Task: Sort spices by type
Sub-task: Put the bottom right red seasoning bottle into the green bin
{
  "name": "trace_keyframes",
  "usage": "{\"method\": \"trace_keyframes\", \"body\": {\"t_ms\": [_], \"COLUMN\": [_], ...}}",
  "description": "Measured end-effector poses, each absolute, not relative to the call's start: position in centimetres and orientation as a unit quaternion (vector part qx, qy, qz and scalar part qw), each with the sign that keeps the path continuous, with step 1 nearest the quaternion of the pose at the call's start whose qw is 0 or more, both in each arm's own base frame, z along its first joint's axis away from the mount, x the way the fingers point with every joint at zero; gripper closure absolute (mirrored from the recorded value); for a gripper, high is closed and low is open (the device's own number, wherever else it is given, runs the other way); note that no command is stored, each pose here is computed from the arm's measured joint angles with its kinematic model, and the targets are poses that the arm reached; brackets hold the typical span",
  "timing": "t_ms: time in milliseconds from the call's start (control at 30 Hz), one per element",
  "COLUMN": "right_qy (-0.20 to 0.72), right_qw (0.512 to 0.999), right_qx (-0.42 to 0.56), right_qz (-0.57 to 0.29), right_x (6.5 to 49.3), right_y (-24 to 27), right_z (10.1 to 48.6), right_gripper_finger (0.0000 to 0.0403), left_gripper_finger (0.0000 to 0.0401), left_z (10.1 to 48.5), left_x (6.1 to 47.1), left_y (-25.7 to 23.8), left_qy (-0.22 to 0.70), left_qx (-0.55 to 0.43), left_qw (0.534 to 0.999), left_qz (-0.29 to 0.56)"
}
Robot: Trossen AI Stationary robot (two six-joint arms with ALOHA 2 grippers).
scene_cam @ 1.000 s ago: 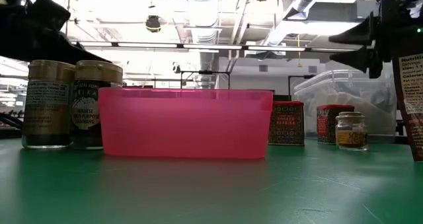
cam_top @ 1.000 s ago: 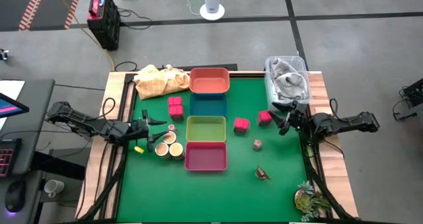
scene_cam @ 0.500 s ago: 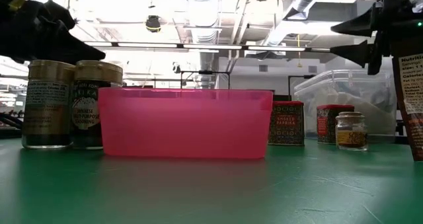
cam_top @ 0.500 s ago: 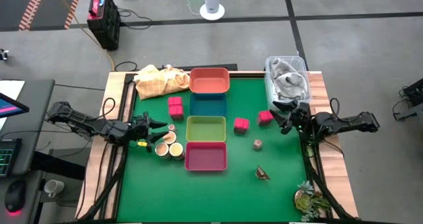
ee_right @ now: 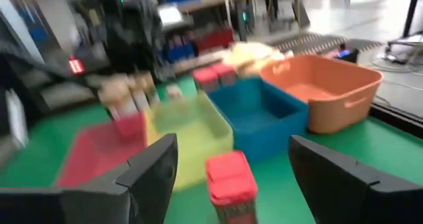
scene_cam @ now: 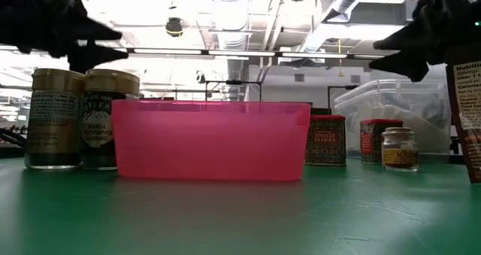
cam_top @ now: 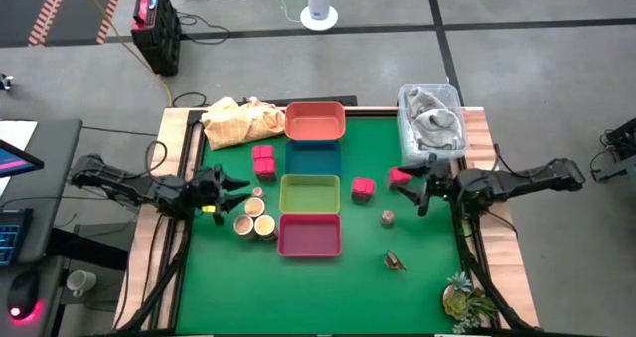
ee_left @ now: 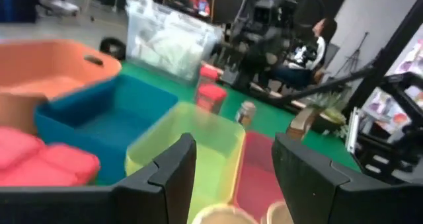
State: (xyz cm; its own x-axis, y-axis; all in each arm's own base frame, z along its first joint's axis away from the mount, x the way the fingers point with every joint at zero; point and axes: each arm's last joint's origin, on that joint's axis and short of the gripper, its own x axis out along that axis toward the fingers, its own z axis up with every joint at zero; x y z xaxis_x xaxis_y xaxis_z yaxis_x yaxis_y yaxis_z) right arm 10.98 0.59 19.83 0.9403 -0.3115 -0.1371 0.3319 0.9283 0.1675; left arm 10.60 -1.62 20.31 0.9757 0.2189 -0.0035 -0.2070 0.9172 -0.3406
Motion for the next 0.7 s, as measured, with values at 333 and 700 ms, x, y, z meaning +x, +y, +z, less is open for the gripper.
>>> {"method": "trace_keyframes", "body": {"t_ms": [333, 700], "right_qy": [0.184, 0.331], "right_qw": [0.963, 0.93], "right_qx": [-0.04, -0.09], "right_qz": [-0.191, -0.135], "right_x": [16.1, 23.3], "right_y": [0.4, -0.9], "right_z": [22.2, 23.5], "right_gripper_finger": [0.0091, 0.0056], "left_gripper_finger": [0.0214, 0.0171], "left_z": [24.0, 25.2], "left_x": [9.8, 11.5], "left_y": [-0.4, 0.6], "left_qy": [-0.003, -0.023], "left_qx": [-0.126, -0.032], "left_qw": [0.978, 0.959], "left_qz": [0.164, 0.281]}}
